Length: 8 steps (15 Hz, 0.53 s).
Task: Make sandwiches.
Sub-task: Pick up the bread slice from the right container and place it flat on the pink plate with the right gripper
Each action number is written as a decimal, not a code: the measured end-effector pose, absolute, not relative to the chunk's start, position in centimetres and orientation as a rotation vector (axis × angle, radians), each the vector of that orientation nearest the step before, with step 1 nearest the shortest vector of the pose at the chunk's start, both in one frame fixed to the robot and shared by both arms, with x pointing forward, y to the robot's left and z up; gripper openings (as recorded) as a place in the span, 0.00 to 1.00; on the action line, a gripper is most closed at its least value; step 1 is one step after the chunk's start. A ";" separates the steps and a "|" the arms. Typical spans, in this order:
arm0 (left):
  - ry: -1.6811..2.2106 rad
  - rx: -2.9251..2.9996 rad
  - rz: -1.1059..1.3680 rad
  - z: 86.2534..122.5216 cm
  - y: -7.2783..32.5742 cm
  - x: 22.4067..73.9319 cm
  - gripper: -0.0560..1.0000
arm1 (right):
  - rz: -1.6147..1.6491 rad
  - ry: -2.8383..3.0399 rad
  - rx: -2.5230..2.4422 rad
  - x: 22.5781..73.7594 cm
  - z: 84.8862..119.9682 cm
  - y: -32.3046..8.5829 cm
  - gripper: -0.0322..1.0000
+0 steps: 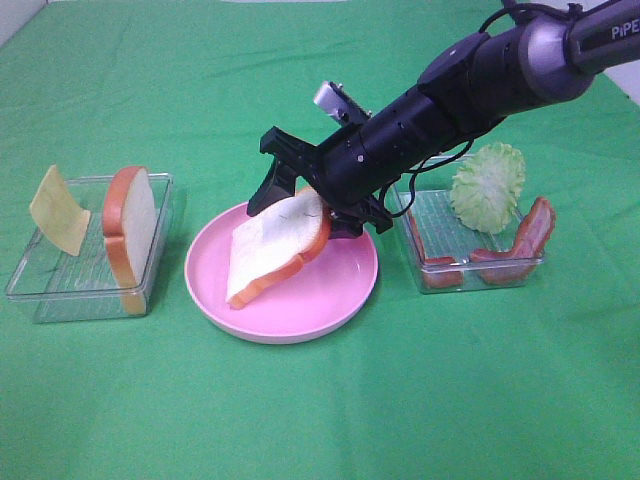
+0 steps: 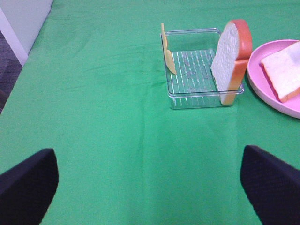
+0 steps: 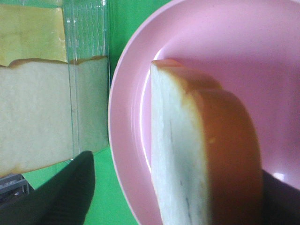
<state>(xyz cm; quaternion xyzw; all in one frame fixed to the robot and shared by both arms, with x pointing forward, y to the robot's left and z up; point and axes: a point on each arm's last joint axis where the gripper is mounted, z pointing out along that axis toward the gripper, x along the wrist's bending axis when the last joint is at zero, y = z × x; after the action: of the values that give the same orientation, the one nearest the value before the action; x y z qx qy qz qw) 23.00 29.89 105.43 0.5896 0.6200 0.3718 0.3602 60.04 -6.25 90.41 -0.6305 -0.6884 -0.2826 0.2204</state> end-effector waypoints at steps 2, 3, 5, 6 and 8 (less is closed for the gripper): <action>1.598 1.520 0.958 105.4 29.9 23.0 0.99 | -0.772 -1.967 -1.721 59.9 90.8 -6.5 0.74; 1.598 1.520 0.958 105.4 29.9 23.0 0.99 | -0.775 -2.001 -1.711 59.9 91.3 -6.6 0.74; 1.598 1.520 0.958 105.4 29.9 23.0 0.99 | -0.756 -2.087 -1.710 59.7 92.6 -7.2 0.74; 1.598 1.520 0.958 105.4 29.9 23.0 0.99 | -0.732 -2.150 -1.718 59.5 93.5 -7.7 0.74; 1.598 1.520 0.958 105.4 29.9 23.0 0.99 | -0.706 -2.219 -1.738 59.3 94.7 -8.3 0.74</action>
<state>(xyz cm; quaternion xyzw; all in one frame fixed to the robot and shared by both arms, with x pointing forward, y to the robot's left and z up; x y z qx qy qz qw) 23.00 29.89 105.43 0.5896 0.6200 0.3718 0.3602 59.28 -8.30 94.72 -0.5940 -0.7583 -0.2414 0.1177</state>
